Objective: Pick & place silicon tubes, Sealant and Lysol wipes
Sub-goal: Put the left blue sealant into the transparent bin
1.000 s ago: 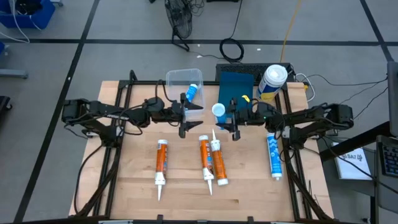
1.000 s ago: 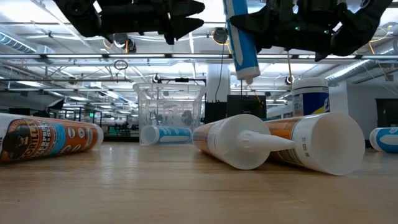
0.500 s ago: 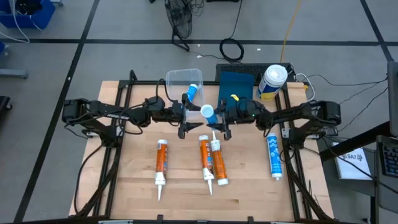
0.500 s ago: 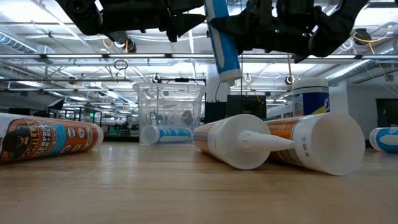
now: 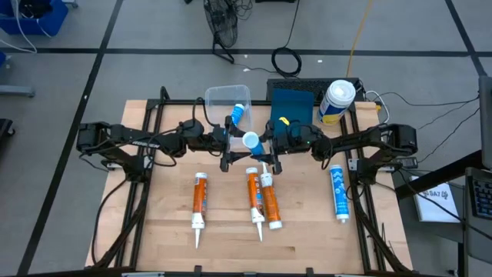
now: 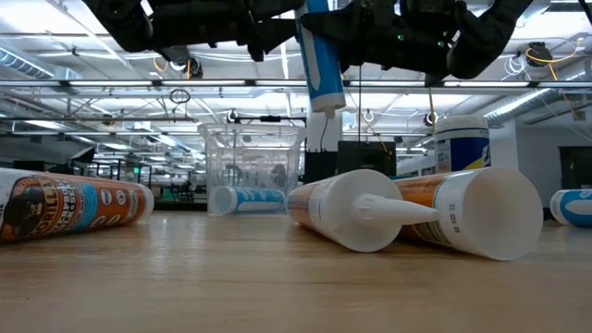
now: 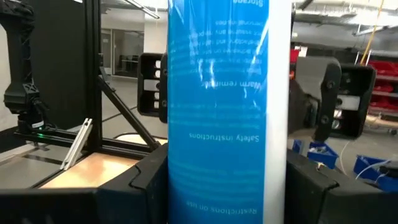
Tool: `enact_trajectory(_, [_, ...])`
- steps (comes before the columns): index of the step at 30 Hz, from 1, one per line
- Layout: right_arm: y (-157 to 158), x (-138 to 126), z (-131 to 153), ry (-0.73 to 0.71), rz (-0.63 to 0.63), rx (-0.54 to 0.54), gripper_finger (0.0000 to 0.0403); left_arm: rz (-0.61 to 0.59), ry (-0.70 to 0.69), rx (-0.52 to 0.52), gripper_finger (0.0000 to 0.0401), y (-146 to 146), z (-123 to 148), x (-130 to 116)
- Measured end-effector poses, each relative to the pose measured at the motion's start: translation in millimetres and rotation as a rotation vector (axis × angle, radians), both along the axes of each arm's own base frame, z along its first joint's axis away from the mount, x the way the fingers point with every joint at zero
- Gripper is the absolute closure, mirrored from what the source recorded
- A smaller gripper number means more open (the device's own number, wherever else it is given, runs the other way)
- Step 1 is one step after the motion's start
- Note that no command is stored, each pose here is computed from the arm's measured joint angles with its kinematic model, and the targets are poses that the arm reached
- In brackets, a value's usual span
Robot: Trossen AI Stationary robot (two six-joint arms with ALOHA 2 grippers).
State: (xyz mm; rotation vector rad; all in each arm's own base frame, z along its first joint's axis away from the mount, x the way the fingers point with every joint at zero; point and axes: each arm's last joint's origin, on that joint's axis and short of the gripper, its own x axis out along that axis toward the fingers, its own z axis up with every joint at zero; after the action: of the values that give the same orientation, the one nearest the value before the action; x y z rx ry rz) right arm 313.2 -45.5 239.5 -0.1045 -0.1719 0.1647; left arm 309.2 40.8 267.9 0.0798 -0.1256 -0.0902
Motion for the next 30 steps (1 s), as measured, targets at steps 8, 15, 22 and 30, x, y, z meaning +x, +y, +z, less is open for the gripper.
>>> enact_trajectory(8, [-1,3,0,0.002,-0.003,-0.014,0.0197,0.000,-0.002,0.003,0.0107,0,0,0])
enact_trajectory(15, [-2,12,-12,0.024,-0.004,0.004,0.0197,-0.001,-0.008,-0.005,0.0107,0,1,0])
enact_trajectory(22, [-3,15,-12,0.020,-0.004,0.000,0.0197,0.004,-0.004,-0.031,0.0107,0,1,0])
enact_trajectory(30, [-3,15,-12,0.023,-0.008,0.002,0.0197,0.030,-0.003,-0.030,0.0107,2,1,0])
